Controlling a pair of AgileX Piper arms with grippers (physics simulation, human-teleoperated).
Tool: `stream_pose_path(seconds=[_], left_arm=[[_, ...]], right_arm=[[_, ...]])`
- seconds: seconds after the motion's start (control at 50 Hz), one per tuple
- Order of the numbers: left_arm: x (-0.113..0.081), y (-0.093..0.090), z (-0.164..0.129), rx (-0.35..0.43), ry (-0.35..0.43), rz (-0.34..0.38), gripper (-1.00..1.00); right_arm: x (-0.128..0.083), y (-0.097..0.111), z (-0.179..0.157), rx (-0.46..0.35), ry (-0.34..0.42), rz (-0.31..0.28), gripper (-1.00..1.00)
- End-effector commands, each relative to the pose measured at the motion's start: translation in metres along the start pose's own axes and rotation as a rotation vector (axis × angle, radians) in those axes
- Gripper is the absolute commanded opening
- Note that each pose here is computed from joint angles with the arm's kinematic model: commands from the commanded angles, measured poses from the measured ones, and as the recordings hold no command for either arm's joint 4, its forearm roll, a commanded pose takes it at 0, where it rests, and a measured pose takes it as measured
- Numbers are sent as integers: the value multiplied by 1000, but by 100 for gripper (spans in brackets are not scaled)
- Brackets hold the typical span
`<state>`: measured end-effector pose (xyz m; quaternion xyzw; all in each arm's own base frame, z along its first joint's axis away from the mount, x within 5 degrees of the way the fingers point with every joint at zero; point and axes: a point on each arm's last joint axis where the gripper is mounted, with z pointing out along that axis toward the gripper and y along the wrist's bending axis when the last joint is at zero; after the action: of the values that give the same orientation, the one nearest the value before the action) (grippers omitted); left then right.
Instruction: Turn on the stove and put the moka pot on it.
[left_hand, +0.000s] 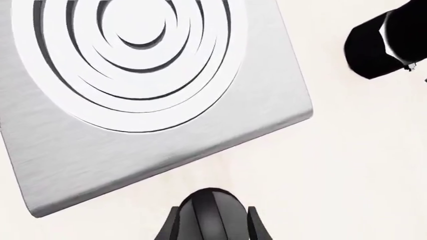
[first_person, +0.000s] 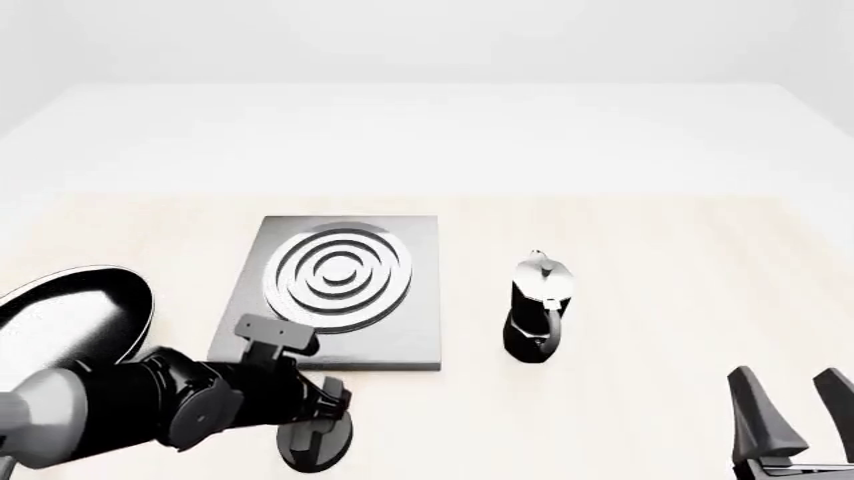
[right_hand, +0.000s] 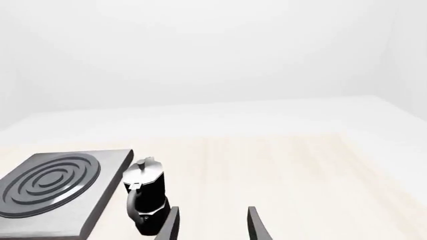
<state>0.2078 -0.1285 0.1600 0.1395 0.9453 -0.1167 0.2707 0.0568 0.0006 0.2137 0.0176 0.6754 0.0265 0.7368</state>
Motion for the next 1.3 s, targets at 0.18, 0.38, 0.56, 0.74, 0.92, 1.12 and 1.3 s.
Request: stream_pose_path(seconds=[0.18, 0.38, 0.56, 0.74, 0.92, 1.12, 1.3], left_arm=[[9, 1, 7, -1, 14, -8, 100], [10, 11, 11, -20, 7, -26, 100], [6, 28, 13, -57, -11, -55, 100], [6, 37, 13, -77, -21, -64, 100], [18, 44, 13, -92, -15, -98, 100], [21, 50, 7, -104, -25, -107, 100], [15, 56, -3, -121, -53, -99, 100]], right_arm=[[0, 0, 0, -1, 3, 0, 100], [0, 0, 2, -5, 10, -3, 100], [1, 0, 2, -5, 11, -7, 100], [0, 0, 2, -5, 10, -9, 100], [1, 0, 1, -6, 10, -14, 100], [0, 0, 1, -7, 9, -18, 100], [0, 0, 1, -8, 8, -22, 100]])
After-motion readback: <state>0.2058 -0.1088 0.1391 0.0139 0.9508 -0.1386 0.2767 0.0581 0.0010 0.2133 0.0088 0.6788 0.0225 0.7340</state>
